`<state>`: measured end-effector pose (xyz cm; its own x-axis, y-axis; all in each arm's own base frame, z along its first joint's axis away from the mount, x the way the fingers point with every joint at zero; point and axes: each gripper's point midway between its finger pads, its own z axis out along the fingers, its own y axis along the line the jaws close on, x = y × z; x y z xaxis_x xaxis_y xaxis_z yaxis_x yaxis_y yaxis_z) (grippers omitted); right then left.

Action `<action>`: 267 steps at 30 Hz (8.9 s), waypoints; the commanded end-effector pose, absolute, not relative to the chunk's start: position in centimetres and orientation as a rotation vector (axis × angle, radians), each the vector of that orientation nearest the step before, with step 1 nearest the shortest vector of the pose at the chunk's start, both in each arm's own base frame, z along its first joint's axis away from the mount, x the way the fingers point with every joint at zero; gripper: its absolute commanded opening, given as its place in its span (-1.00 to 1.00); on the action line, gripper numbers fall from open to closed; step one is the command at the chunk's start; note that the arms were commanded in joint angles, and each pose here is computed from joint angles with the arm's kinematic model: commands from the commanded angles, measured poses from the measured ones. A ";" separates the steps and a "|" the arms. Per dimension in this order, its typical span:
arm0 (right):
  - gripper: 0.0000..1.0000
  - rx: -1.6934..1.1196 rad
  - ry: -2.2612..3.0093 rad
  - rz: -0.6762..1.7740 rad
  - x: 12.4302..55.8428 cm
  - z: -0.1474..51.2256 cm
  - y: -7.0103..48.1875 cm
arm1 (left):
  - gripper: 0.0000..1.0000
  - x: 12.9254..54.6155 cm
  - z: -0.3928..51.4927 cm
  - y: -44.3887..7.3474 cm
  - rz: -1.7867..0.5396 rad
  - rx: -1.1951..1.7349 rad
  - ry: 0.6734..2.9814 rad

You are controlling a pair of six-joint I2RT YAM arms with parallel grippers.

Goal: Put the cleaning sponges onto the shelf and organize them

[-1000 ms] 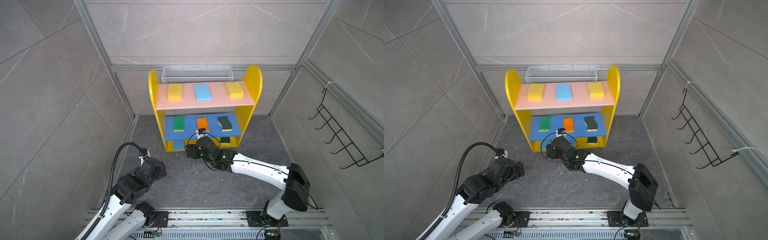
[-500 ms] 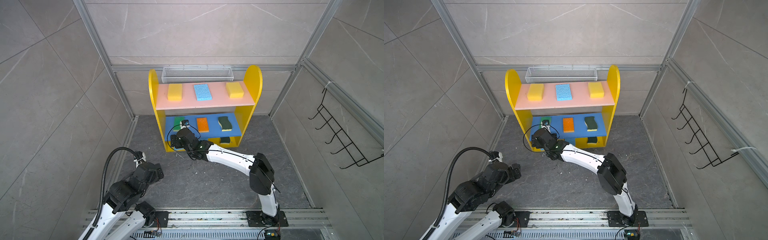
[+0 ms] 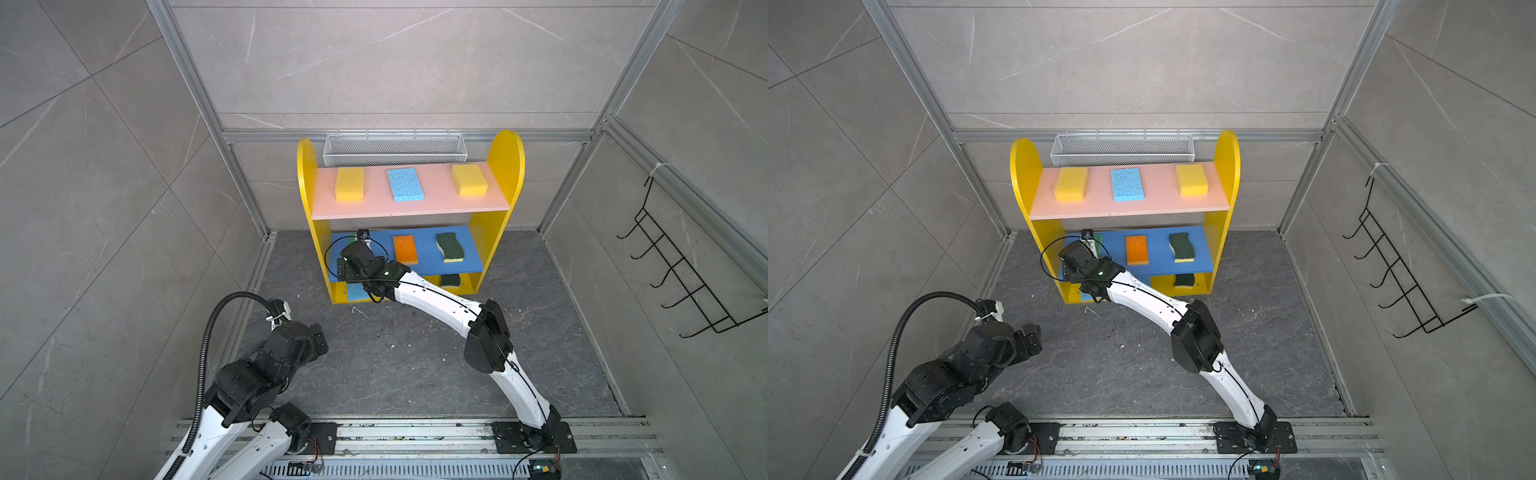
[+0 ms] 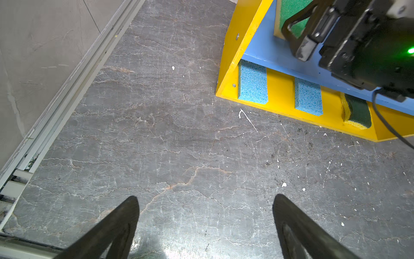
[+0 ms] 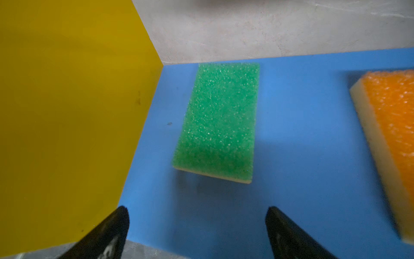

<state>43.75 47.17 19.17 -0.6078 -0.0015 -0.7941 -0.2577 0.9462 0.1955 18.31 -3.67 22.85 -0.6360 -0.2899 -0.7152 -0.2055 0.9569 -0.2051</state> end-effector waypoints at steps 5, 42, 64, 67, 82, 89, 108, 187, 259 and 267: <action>0.95 -0.220 2.261 0.246 44.2 17.2 47.0 | 0.93 18.8 25.2 -3.7 -0.161 -0.334 2.215; 0.92 -0.282 2.296 0.178 46.9 12.5 46.7 | 0.97 19.5 26.1 -3.4 -0.124 -0.339 2.191; 0.38 -0.329 2.335 0.174 45.9 12.0 46.7 | 0.97 18.8 26.5 -2.8 -0.140 -0.367 2.175; 0.36 -0.344 2.336 0.170 45.4 12.5 46.7 | 0.97 18.6 26.7 -2.6 -0.147 -0.379 2.169; 0.30 -0.399 2.358 0.144 42.8 13.7 46.6 | 0.97 17.6 27.1 -2.0 -0.183 -0.410 2.154; 0.43 -0.418 2.373 0.122 42.4 12.8 46.3 | 0.97 17.6 27.1 -2.0 -0.182 -0.410 2.155; 0.69 -0.407 2.291 0.191 42.6 18.0 46.6 | 0.96 17.4 27.6 -1.9 -0.197 -0.430 2.142; -1.00 0.021 2.272 1.278 30.0 5.7 48.5 | 0.85 17.7 23.8 -1.8 -0.122 -0.482 2.218; -1.00 0.683 2.060 1.079 37.6 -0.3 47.0 | 0.88 15.9 23.4 1.3 -0.122 -0.676 2.095; -1.00 0.709 2.050 1.077 38.2 -0.6 47.5 | 0.89 16.0 22.6 0.9 -0.135 -0.678 2.108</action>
